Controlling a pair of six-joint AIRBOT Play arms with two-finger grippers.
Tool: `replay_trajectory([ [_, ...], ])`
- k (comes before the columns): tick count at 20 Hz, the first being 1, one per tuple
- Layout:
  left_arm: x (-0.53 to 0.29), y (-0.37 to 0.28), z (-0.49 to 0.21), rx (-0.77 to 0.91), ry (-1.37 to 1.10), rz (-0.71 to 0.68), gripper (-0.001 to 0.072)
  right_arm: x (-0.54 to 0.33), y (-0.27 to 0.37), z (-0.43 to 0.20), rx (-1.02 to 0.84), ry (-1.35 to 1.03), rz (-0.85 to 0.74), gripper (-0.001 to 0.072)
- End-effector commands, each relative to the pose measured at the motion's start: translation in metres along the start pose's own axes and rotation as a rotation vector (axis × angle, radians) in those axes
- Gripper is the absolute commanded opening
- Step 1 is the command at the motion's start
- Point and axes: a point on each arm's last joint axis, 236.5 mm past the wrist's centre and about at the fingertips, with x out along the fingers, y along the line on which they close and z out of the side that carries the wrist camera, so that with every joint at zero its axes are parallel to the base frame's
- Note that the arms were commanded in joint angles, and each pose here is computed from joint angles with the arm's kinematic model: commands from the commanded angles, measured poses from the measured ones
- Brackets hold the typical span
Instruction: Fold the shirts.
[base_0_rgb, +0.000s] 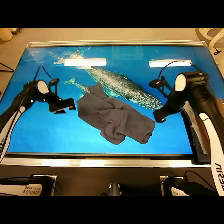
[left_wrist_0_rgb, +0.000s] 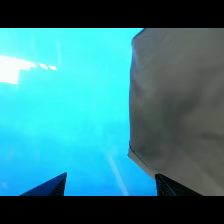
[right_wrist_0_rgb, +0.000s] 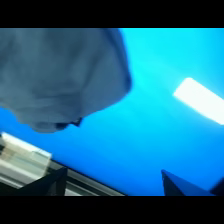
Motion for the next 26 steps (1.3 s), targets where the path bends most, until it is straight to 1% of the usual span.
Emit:
replay_trajectory([
  [1,0.030,-0.021,0.001,-0.069,-0.028,-0.143,0.0668,0.023,0.025,-0.003,-0.006,0.054,0.127,0.0608],
  [4,0.038,-0.041,0.008,-0.044,-0.077,-0.164,0.0667,0.023,0.031,-0.001,-0.039,0.042,0.152,0.0611],
  [5,0.042,-0.043,0.006,-0.040,-0.072,-0.162,0.0666,0.023,0.036,0.001,-0.051,0.032,0.176,0.0625],
  [6,0.047,-0.043,0.004,-0.042,-0.061,-0.160,0.0666,0.022,0.042,0.004,-0.062,0.021,0.201,0.0706],
  [8,0.052,-0.045,0.002,-0.056,-0.046,-0.169,0.0661,0.021,0.052,0.010,-0.070,-0.010,0.241,0.0713],
  [9,0.054,-0.045,0.002,-0.060,-0.043,-0.171,0.0566,0.022,0.054,0.013,-0.067,-0.021,0.249,0.0714],
  [10,0.056,-0.045,0.002,-0.061,-0.041,-0.170,0.0418,0.028,0.055,0.011,-0.062,-0.016,0.254,0.0714],
  [11,0.057,-0.044,0.003,-0.062,-0.044,-0.169,0.0205,0.037,0.057,0.006,-0.056,0.000,0.262,0.0714],
  [12,0.057,-0.044,0.003,-0.061,-0.045,-0.170,0.0020,0.048,0.061,-0.002,-0.048,0.027,0.277,0.0714],
  [14,0.055,-0.045,0.004,-0.059,-0.049,-0.171,0.0024,0.073,0.071,-0.019,-0.032,0.073,0.317,0.0714],
  [16,0.053,-0.046,0.004,-0.053,-0.053,-0.173,0.0024,0.095,0.082,-0.025,0.002,0.069,0.353,0.0715],
  [18,0.048,-0.048,0.005,-0.048,-0.060,-0.177,0.0024,0.109,0.090,-0.022,0.032,0.035,0.379,0.0716],
  [21,0.040,-0.053,0.006,0.005,-0.080,-0.184,0.0024,0.113,0.095,-0.008,0.069,-0.023,0.403,0.0715],
  [25,0.036,-0.059,0.004,0.029,-0.088,-0.190,0.0024,0.134,0.101,-0.009,0.111,0.035,0.450,0.0709],
  [26,0.035,-0.061,0.004,0.039,-0.091,-0.191,0.0023,0.137,0.104,-0.006,0.125,0.031,0.466,0.0660],
])
